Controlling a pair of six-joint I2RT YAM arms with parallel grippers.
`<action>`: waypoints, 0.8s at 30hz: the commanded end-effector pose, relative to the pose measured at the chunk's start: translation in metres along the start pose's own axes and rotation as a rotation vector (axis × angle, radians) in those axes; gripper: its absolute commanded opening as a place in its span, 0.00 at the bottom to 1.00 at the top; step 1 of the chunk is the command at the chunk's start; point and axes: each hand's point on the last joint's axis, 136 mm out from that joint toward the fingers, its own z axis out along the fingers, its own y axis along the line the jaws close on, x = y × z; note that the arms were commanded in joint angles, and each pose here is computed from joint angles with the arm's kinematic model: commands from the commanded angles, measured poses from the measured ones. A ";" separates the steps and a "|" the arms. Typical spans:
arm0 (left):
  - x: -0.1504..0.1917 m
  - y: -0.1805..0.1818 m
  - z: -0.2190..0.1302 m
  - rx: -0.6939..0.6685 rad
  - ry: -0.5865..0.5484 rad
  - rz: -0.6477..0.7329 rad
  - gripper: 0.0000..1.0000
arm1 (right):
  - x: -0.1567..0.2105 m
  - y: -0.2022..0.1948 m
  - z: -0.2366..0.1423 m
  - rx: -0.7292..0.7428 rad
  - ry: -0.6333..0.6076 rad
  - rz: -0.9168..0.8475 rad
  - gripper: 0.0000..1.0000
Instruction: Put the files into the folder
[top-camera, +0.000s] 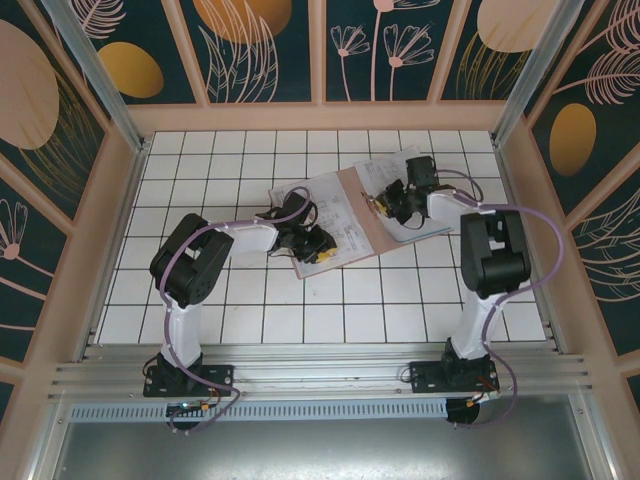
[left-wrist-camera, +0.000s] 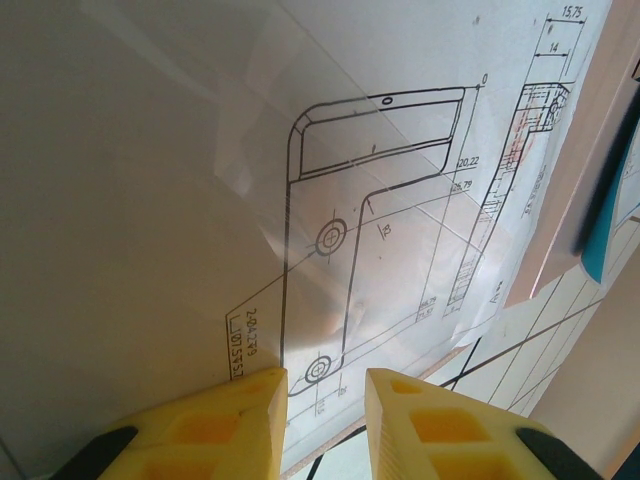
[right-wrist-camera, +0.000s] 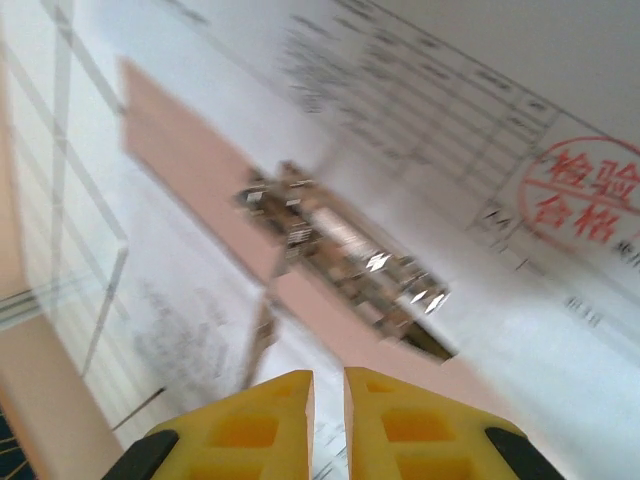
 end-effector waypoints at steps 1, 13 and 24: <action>0.005 0.021 -0.002 -0.067 0.009 -0.027 0.29 | -0.001 0.012 -0.027 -0.032 -0.055 0.005 0.16; 0.007 0.025 -0.001 -0.068 0.009 -0.033 0.29 | 0.022 0.025 0.002 -0.068 0.067 0.045 0.37; 0.006 0.023 -0.002 -0.067 0.008 -0.024 0.28 | 0.011 0.024 0.023 -0.037 0.050 0.040 0.29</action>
